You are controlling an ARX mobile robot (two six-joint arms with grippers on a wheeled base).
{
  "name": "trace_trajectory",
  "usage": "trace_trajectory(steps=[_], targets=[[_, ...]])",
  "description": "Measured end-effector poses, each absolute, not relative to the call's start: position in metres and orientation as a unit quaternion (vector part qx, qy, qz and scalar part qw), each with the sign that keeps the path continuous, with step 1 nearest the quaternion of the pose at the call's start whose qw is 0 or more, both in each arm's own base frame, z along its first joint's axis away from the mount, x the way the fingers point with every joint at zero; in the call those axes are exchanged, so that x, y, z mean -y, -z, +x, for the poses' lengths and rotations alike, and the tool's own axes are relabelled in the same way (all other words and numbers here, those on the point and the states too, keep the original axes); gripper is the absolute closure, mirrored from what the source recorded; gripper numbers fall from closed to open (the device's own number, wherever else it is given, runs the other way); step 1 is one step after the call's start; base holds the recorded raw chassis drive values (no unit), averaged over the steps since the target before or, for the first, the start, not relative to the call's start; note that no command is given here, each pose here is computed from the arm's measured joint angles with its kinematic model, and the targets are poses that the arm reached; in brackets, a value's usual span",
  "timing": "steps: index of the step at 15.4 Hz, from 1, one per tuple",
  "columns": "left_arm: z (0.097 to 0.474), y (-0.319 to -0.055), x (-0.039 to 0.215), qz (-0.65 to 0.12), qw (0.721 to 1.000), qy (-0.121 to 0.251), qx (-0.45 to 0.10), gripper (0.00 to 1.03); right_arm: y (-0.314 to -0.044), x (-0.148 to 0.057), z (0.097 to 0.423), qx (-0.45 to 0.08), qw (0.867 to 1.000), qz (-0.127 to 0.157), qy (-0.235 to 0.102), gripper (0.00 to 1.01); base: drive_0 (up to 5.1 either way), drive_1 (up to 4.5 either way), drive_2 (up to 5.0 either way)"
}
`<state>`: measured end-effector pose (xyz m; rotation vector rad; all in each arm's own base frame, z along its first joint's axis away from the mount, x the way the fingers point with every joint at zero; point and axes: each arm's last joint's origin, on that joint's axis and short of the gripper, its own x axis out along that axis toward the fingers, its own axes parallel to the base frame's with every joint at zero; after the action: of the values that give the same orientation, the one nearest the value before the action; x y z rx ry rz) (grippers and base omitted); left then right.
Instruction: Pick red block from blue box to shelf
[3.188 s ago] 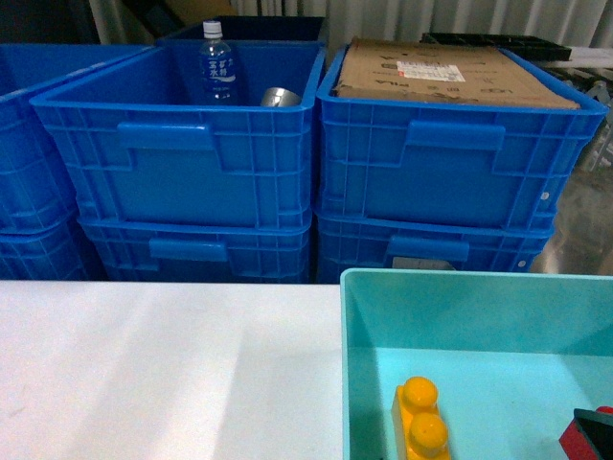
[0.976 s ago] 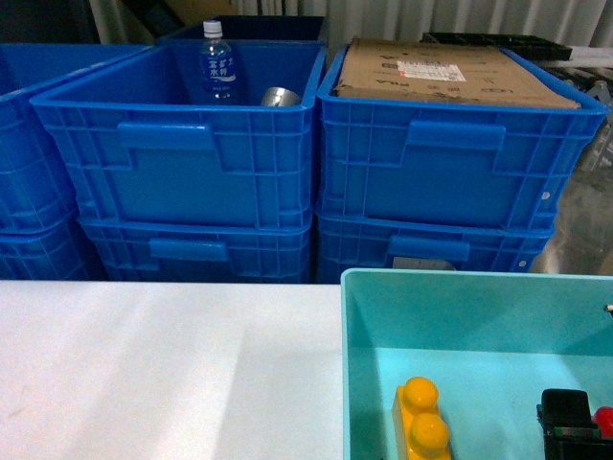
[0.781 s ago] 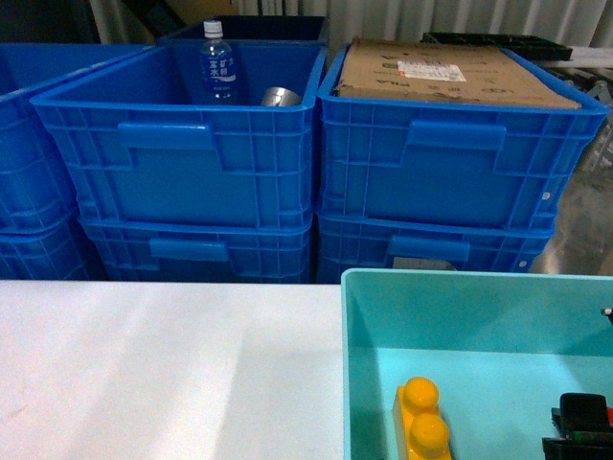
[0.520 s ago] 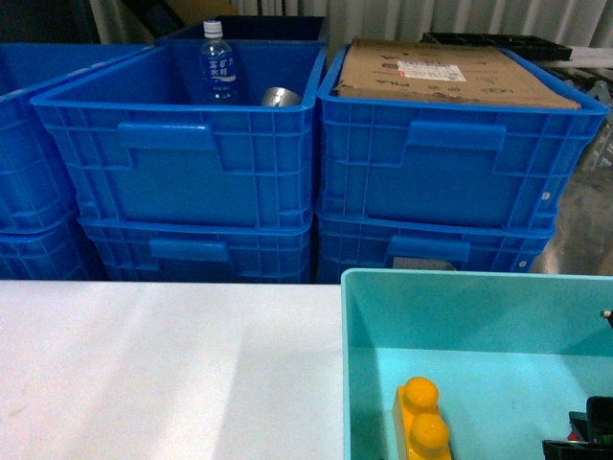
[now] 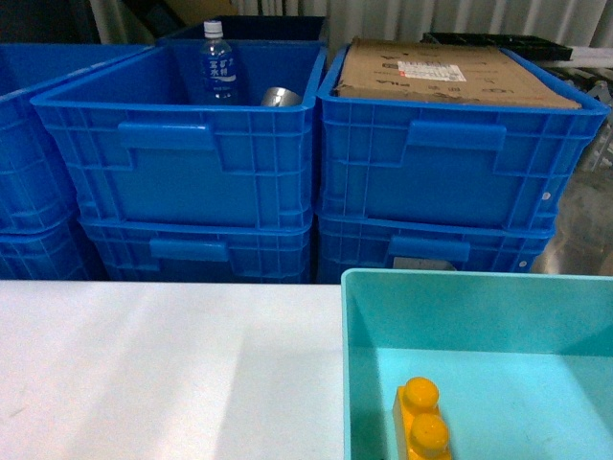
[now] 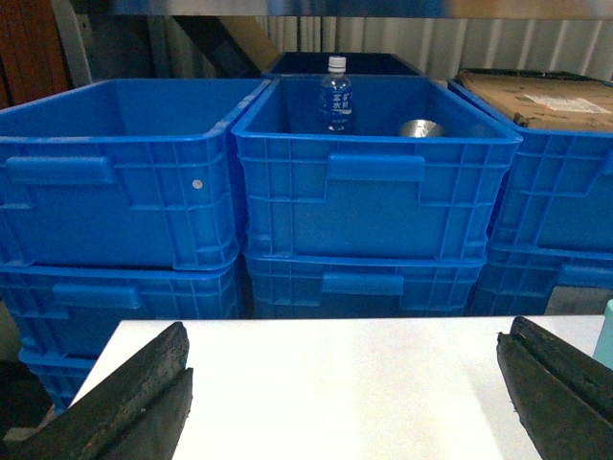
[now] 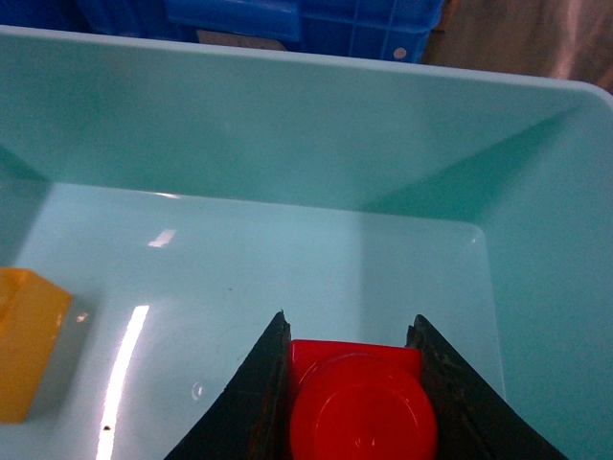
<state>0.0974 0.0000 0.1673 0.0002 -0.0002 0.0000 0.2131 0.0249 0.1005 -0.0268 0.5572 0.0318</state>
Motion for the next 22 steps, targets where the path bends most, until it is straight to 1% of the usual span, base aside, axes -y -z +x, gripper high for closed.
trace_trajectory(steps=[1,2,4,7,8,11,14,15,17,19,21,22], targets=[[0.097,-0.167,0.000,0.000,1.000,0.000,0.000,0.05,-0.104,-0.023,0.208,-0.266,0.964,-0.014,-0.021,0.72,0.0,0.00,0.0],[0.097,-0.167,0.000,0.000,1.000,0.000,0.000,0.05,-0.109,-0.022,0.201,-0.246,0.969,-0.018,-0.028,0.72,0.0,0.00,0.0],[0.097,-0.167,0.000,0.000,1.000,0.000,0.000,0.05,-0.119,-0.015,0.191,-0.203,0.979,-0.030,-0.018,0.72,0.0,0.00,0.0],[0.097,-0.167,0.000,0.000,1.000,0.000,0.000,0.05,-0.126,-0.008,0.180,-0.182,0.983,-0.037,0.001,0.72,0.0,0.00,0.0],[0.097,-0.167,0.000,0.000,1.000,0.000,0.000,0.05,-0.128,-0.008,0.175,-0.171,0.985,-0.037,0.003,0.72,0.0,0.00,0.0],[0.097,-0.167,0.000,0.000,1.000,0.000,0.000,0.05,-0.139,-0.009,0.162,-0.113,0.993,-0.038,0.005,0.72,0.0,0.00,0.0],[0.097,-0.167,0.000,0.000,1.000,0.000,0.000,0.05,-0.144,-0.009,0.150,-0.085,0.996,-0.036,0.007,0.72,0.0,0.00,0.0],[0.097,-0.167,0.000,0.000,1.000,0.000,0.000,0.05,-0.151,-0.006,0.147,-0.054,0.998,-0.032,0.012,0.72,0.0,0.00,0.0],[0.097,-0.167,0.000,0.000,1.000,0.000,0.000,0.05,-0.157,-0.001,0.139,-0.041,0.999,-0.025,0.020,0.72,0.0,0.00,0.0],[0.097,-0.167,0.000,0.000,1.000,0.000,0.000,0.05,-0.161,0.000,0.131,-0.027,0.999,-0.017,0.016,0.72,0.0,0.00,0.0],[0.097,-0.167,0.000,0.000,1.000,0.000,0.000,0.05,-0.160,0.006,0.121,-0.037,0.999,-0.010,0.021,0.73,0.0,0.00,0.0],[0.097,-0.167,0.000,0.000,1.000,0.000,0.000,0.05,-0.157,0.008,0.116,-0.054,0.998,-0.010,0.020,0.73,0.0,0.00,0.0]])
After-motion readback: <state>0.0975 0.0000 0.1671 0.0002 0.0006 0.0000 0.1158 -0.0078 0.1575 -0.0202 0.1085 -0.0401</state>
